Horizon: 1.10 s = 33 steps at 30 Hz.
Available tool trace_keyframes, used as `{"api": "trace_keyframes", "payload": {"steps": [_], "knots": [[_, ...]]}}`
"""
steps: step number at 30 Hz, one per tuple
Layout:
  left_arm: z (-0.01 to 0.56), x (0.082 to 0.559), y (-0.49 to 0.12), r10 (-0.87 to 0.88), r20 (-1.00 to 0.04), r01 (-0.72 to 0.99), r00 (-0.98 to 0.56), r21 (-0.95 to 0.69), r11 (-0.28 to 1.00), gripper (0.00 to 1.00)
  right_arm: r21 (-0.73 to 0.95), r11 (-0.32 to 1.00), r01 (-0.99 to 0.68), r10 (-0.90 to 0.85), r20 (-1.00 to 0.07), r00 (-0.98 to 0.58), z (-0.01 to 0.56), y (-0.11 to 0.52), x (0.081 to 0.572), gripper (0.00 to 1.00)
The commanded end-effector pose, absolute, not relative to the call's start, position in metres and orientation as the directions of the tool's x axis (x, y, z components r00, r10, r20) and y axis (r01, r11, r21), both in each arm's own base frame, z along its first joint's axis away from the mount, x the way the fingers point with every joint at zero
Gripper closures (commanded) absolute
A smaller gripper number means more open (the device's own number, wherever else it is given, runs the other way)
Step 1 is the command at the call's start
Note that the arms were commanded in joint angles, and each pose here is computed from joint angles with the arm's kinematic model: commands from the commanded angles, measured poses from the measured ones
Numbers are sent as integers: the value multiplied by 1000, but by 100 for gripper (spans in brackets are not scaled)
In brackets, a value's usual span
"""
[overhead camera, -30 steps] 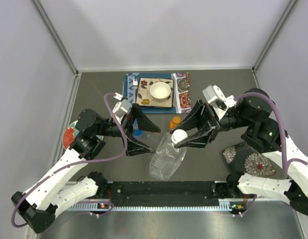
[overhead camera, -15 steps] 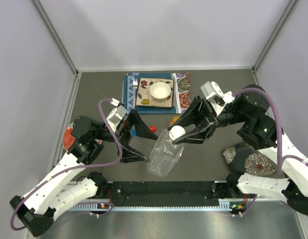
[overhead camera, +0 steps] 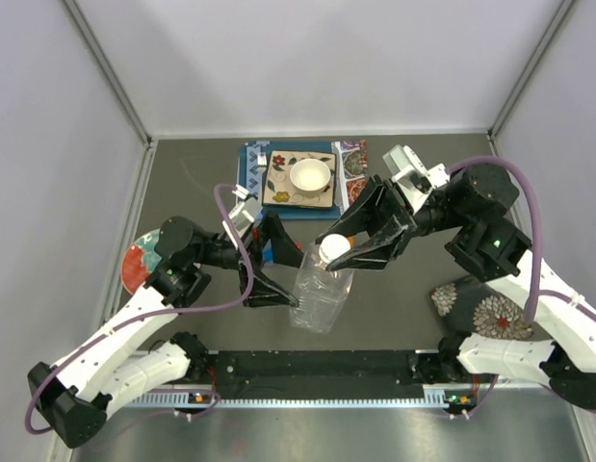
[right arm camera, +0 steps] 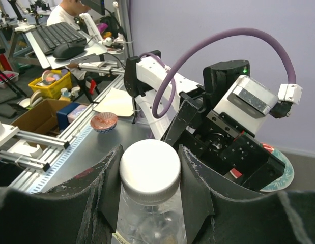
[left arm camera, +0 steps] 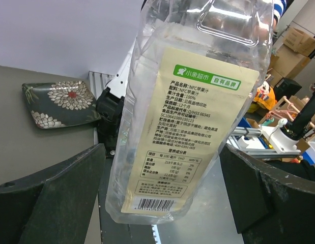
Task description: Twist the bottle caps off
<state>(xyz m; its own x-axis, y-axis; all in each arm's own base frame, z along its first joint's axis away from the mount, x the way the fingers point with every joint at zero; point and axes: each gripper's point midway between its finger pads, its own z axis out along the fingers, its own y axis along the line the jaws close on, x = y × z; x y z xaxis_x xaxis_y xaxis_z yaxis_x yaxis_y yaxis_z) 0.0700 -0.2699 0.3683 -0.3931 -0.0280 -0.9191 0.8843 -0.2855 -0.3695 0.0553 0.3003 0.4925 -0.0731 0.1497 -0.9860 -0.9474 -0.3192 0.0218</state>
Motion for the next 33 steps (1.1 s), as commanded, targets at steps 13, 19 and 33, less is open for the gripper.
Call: {"api": "trace_keyframes", "payload": {"steps": [13,19,33], "knots": [[399,68,-266,-187,-938,935,-292,-238,-265,1,-2,-149,-989,435,-898,-63,526,297,85,100],[389,72,-268,-178,-937,933,-300,-250,-259,1,-2,-160,-987,517,-852,-82,528,289,84,100],[378,67,-269,-132,-941,918,-311,-262,-299,35,-20,-251,-968,526,-842,-119,525,287,72,100]]}}
